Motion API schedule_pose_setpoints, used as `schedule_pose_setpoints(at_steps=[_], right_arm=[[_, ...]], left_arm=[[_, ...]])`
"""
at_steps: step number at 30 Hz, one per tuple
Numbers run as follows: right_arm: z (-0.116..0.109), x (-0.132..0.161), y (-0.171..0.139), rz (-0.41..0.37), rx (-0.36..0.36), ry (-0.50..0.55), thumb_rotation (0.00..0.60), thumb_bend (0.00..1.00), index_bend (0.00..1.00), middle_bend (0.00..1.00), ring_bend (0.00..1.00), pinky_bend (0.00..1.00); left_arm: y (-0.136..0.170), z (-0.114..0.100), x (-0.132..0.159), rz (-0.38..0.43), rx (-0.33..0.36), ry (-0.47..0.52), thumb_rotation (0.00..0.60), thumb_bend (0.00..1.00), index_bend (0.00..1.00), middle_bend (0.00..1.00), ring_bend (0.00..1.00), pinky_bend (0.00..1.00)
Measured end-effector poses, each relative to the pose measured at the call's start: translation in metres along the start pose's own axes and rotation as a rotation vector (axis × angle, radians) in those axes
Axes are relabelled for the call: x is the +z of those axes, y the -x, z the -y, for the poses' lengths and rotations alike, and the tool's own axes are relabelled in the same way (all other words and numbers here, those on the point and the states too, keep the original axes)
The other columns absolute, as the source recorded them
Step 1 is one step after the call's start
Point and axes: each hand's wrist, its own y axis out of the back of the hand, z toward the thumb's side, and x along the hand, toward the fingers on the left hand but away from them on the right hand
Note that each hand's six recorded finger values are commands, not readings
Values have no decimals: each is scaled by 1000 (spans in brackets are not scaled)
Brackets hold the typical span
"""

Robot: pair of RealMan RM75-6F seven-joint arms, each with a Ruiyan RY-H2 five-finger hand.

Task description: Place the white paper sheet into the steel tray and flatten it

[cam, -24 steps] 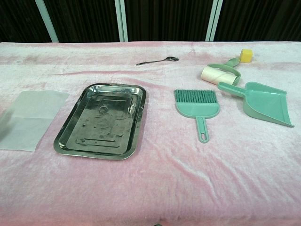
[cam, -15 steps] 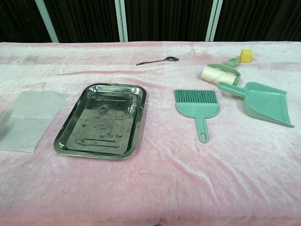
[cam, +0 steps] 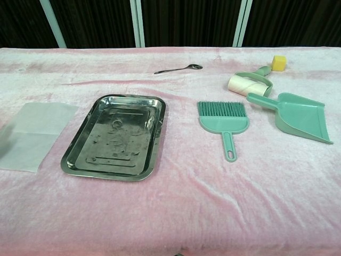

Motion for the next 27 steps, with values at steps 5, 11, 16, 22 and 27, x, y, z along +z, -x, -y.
schedule_pose_setpoints(at_steps=[5, 11, 16, 22, 27], right_arm=[[0, 0, 0, 0, 2, 0, 600, 262, 60, 18, 101, 152], [1, 0, 0, 0, 8, 1, 600, 262, 60, 17, 101, 151], [1, 1, 0, -2, 8, -1, 600, 263, 60, 18, 101, 152], [2, 0, 0, 1, 7, 0, 600, 263, 60, 17, 101, 151], [2, 1, 0, 2, 10, 0, 600, 263, 60, 18, 101, 152]], left_arm=[[-1, -4, 1, 4, 17, 4, 600, 465, 604, 116, 0, 0], [-13, -24, 5, 5, 67, 40, 600, 465, 604, 115, 0, 0], [-47, -68, 19, 34, 176, 64, 600, 465, 604, 115, 0, 0], [-89, -123, 52, 90, 274, 56, 600, 465, 604, 116, 0, 0], [-112, -167, 81, 127, 349, 45, 600, 465, 604, 117, 0, 0]])
